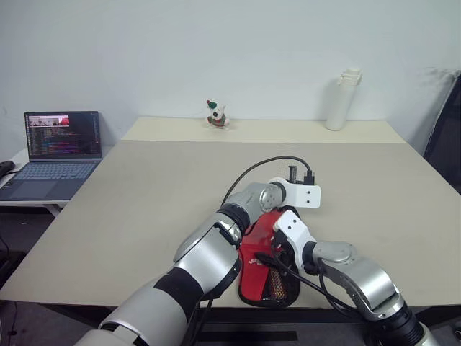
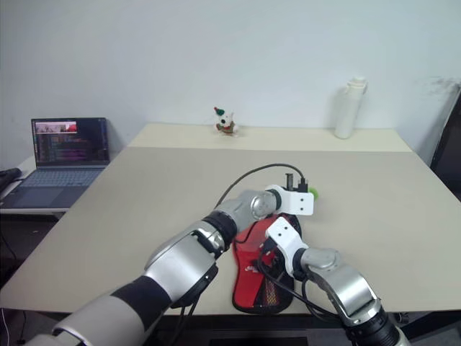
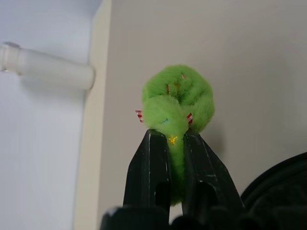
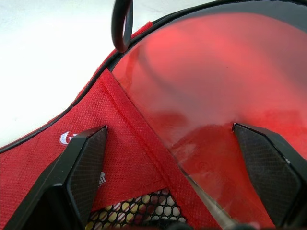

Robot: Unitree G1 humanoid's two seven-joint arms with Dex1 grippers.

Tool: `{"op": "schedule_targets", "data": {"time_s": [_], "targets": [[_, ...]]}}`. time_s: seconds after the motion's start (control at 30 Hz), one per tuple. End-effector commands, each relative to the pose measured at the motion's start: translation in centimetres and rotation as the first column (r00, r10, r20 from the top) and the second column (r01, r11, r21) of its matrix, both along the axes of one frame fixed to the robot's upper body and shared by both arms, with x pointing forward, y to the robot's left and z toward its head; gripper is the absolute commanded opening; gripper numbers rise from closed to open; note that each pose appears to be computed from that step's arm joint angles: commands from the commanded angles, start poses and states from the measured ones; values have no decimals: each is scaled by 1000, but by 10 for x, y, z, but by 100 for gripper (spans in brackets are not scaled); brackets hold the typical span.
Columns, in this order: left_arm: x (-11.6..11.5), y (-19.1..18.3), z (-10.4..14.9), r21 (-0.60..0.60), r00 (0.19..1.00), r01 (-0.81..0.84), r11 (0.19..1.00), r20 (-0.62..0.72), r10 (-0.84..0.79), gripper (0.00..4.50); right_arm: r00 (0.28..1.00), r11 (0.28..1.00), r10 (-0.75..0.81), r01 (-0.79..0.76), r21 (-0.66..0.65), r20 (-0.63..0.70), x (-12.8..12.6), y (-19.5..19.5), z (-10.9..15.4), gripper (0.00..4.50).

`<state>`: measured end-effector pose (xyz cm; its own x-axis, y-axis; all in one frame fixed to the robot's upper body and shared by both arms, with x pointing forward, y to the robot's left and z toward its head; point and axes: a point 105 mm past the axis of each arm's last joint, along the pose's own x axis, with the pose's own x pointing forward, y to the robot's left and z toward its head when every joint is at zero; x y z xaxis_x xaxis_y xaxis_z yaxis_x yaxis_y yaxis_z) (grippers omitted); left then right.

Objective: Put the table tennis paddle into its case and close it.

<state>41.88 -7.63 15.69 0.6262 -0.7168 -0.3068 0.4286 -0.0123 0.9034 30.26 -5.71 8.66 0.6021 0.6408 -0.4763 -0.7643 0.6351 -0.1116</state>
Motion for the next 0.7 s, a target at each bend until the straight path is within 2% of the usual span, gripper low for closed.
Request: {"op": "schedule_targets", "data": {"time_s": [0.03,0.13,0.33,0.5,0.6,0.7], "targets": [[-13,-21,18,-97,994,87,991,-52,-92,101,988,998,-21,12,-56,-153,-9,-4,-37,450],[-15,-19,14,-115,989,91,989,-108,-103,209,989,999,-15,7,-53,-145,-6,-2,-35,450],[-8,-10,14,-170,990,36,985,-128,-58,417,992,998,-26,20,-53,-124,5,-3,-32,450],[1,4,34,-284,989,5,959,-143,-47,417,996,1000,-9,7,-19,-91,11,-3,-16,450],[11,26,52,-401,984,-42,915,-177,-33,417,998,998,15,-11,58,-65,7,-6,8,450],[19,54,54,-454,974,-84,887,-227,-24,417,998,990,41,-35,137,-45,-3,-13,32,450]]}}
